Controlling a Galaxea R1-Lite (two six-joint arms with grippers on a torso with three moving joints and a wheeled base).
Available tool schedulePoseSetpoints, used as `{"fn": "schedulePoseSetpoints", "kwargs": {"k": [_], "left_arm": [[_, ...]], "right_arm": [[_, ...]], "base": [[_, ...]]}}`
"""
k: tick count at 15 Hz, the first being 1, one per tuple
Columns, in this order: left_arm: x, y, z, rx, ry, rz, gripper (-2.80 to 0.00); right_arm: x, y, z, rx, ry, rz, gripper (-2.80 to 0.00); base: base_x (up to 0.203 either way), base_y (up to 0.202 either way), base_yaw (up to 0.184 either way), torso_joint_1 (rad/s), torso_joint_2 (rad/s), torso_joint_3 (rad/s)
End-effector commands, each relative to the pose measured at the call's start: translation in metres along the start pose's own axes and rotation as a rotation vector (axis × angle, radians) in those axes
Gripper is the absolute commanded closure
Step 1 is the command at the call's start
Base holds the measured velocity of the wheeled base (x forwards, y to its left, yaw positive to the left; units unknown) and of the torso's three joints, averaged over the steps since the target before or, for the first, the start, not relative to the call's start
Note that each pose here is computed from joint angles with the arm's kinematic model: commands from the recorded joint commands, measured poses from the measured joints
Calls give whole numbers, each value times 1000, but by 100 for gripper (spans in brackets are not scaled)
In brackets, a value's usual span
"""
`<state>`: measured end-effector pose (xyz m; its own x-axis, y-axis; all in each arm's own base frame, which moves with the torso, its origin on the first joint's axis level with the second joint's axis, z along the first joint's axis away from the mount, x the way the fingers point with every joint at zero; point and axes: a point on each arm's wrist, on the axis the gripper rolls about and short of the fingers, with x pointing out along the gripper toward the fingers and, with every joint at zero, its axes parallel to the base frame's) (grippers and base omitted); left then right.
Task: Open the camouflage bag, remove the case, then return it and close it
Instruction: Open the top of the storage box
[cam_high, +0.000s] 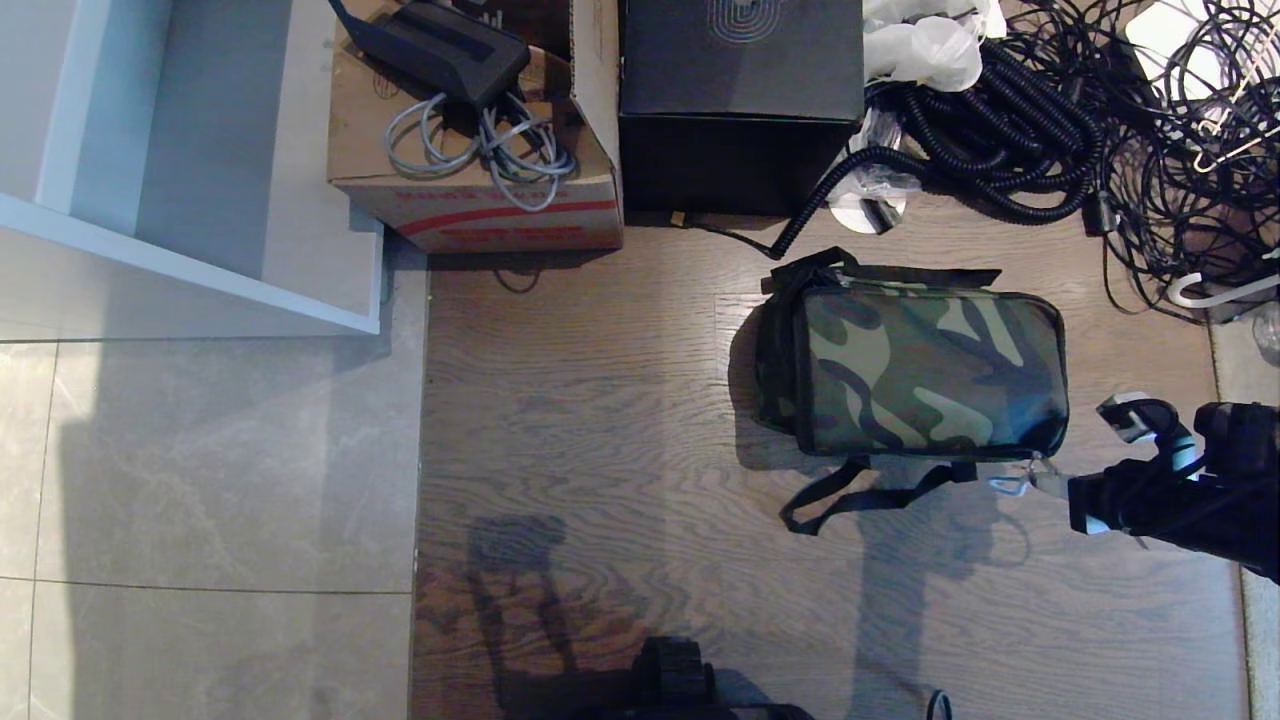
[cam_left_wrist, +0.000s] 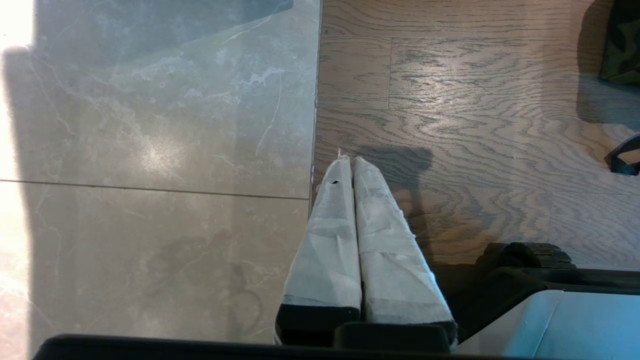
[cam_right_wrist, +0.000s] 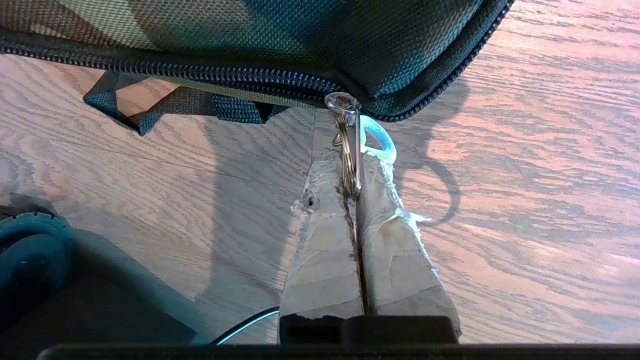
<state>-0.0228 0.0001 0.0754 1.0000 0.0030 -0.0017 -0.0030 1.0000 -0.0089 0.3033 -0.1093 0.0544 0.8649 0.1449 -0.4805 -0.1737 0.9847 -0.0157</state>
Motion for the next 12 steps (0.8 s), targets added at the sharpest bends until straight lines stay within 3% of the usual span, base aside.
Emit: {"fn": "schedulePoseSetpoints", "kwargs": {"k": [1, 5, 8, 12], "left_arm": [[0, 0, 0, 0, 0, 1, 0], [0, 0, 0, 0, 0, 1, 0], [0, 0, 0, 0, 0, 2, 0], [0, 0, 0, 0, 0, 1, 0]], "right_arm": [[-5, 13, -2, 2, 6, 48, 0], [-9, 66, 16, 87, -13, 206, 0], [-13, 107, 33, 242, -14, 322, 0], [-20, 152, 51, 394, -16, 364, 0]], "base": [[0, 0, 0, 0, 0, 0], [0, 0, 0, 0, 0, 0], [0, 0, 0, 0, 0, 0], [0, 0, 0, 0, 0, 0]]}}
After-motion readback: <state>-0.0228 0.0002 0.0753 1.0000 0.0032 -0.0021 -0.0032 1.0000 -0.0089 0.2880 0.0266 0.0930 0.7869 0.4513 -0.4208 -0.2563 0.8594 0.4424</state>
